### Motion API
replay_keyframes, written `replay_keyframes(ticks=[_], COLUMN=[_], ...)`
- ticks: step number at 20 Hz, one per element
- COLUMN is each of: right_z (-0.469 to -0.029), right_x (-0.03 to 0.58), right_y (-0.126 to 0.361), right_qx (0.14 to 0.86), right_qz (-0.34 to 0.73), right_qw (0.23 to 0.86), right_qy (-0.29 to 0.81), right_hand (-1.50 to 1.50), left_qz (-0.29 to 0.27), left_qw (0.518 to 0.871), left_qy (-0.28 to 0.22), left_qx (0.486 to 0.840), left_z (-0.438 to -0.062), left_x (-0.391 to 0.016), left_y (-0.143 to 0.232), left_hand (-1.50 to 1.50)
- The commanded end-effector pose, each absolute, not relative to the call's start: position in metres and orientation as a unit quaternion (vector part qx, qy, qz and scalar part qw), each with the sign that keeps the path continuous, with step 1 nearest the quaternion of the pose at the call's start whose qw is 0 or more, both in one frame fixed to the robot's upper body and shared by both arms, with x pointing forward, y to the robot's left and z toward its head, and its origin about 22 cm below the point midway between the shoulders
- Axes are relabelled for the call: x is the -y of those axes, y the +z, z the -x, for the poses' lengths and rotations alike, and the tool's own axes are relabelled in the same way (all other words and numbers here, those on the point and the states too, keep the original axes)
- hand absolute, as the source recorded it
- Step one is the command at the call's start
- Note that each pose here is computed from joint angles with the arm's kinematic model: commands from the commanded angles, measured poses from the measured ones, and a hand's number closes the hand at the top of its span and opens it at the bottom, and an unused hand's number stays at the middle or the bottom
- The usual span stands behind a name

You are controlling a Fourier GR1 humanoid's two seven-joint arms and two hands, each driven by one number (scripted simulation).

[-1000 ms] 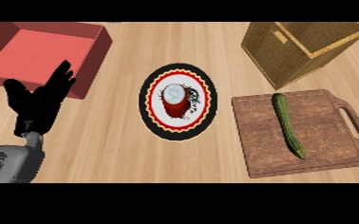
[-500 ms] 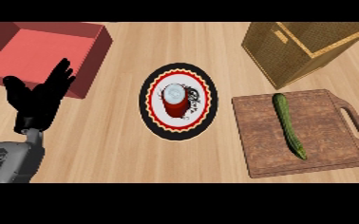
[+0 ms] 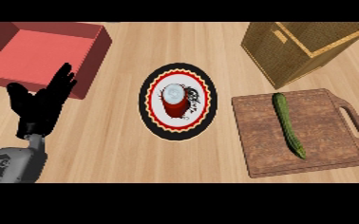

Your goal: Pick the squash from the cutting board and place it in the basket

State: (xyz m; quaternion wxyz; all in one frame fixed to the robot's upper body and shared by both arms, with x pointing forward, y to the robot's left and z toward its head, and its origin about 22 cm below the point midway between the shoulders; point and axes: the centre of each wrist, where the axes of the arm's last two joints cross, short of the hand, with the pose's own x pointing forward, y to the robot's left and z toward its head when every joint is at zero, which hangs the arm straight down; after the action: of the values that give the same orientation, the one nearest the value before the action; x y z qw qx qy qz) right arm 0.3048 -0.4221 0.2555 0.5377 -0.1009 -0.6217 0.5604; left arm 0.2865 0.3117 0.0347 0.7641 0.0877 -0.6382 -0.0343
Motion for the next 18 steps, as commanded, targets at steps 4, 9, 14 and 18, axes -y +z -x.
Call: replay_keyframes(ticks=[4, 9, 14, 18], right_z=[-0.299, -0.301, -0.312, -0.317], right_x=[0.423, 0.419, 0.379, 0.361], right_y=[0.182, 0.120, 0.080, 0.081], right_qx=[0.653, 0.660, 0.689, 0.670], right_qz=[0.042, 0.050, 0.004, 0.025], right_qw=[0.516, 0.522, 0.522, 0.526], right_qy=[0.552, 0.538, 0.502, 0.523], right_hand=[-1.50, -1.50, -1.50, -1.50], left_qz=[-0.079, -0.086, -0.088, -0.088], left_qw=[0.769, 0.760, 0.762, 0.766], left_qy=[-0.038, -0.042, -0.040, -0.031], left_qx=[0.633, 0.643, 0.640, 0.636], left_z=[-0.300, -0.292, -0.294, -0.299], left_x=[-0.291, -0.313, -0.307, -0.323], left_y=[0.042, 0.056, 0.035, 0.033], left_hand=[0.00, 0.00, 0.00, 0.00])
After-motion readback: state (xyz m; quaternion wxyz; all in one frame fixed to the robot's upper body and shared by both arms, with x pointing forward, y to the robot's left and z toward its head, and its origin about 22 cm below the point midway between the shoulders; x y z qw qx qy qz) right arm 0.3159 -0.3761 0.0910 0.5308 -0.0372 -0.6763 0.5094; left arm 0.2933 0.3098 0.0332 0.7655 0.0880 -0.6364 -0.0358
